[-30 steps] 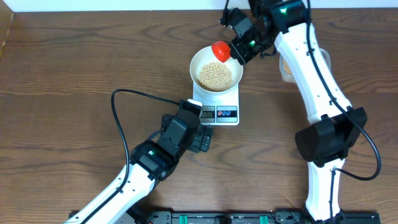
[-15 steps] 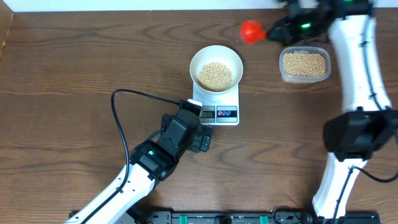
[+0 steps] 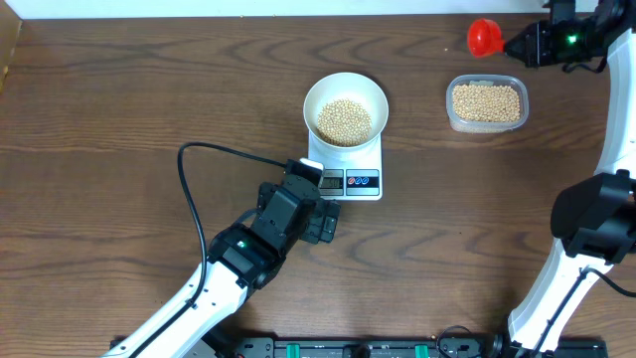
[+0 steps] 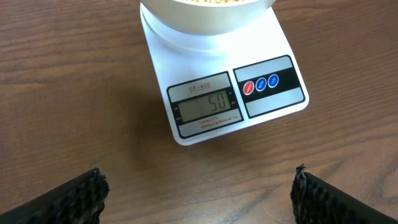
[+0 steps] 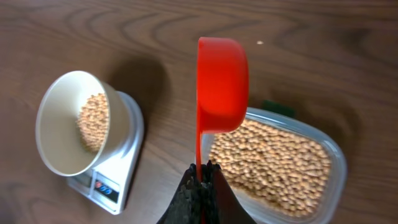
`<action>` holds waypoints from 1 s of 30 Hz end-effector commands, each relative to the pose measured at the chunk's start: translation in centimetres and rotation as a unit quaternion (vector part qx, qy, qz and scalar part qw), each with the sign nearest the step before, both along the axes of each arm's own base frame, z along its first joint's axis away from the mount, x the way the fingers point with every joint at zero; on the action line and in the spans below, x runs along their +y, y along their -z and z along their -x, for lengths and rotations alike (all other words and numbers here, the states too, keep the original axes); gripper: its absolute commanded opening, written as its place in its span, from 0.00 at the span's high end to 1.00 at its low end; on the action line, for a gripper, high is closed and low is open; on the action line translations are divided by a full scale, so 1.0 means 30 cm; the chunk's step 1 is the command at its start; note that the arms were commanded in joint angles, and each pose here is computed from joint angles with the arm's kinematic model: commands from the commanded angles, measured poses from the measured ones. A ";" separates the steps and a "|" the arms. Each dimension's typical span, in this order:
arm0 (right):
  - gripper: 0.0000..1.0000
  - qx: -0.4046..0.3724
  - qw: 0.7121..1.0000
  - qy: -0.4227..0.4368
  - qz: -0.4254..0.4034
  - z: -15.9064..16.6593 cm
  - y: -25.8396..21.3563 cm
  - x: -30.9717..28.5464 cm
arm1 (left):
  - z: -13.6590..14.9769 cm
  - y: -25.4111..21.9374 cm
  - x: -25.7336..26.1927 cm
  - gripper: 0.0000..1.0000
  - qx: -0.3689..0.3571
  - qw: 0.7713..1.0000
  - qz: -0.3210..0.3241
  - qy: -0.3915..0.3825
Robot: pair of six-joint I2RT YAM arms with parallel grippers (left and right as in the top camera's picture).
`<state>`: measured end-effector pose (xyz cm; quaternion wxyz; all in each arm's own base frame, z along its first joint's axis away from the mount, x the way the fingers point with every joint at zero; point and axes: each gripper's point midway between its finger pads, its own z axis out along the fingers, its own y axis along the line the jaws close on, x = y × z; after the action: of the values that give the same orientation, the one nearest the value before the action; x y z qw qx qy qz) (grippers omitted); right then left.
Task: Scoop item into bowl and weigh 50g on scale
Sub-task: 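Lift the empty scoop with the right gripper away from the bowl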
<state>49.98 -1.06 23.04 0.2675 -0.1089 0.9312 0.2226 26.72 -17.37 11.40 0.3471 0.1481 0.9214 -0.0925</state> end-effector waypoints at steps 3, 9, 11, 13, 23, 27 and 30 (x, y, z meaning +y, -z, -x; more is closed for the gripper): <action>0.99 -0.038 0.999 0.020 0.023 -0.015 -0.084 -0.027 | -0.002 0.006 0.005 0.04 0.001 1.000 -0.003 -0.005; 0.99 -0.069 0.996 0.051 0.009 -0.076 -0.125 -0.037 | -0.002 0.006 0.005 0.04 0.001 1.000 -0.003 -0.005; 0.99 -0.078 0.995 0.057 0.002 -0.092 -0.139 -0.037 | -0.002 0.006 0.005 0.04 0.001 1.000 -0.003 -0.005; 0.99 -0.086 0.995 0.055 -0.005 -0.101 -0.151 -0.032 | -0.002 0.006 0.005 0.04 0.001 1.000 -0.003 -0.005; 0.99 -0.132 0.990 0.020 -0.052 -0.129 -0.221 0.020 | -0.002 0.006 0.005 0.04 0.001 1.000 -0.003 -0.005; 0.99 -0.150 0.987 0.026 -0.058 -0.151 -0.248 0.009 | -0.002 0.006 0.005 0.04 0.001 1.000 -0.003 -0.005; 0.99 -0.173 0.983 0.037 -0.053 -0.183 -0.275 -0.005 | -0.002 0.006 0.005 0.04 0.001 1.000 -0.003 -0.005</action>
<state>55.71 -1.00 27.91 0.4049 -0.1019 0.8768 0.2386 26.73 -17.38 11.40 0.3473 0.1481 0.9214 -0.0926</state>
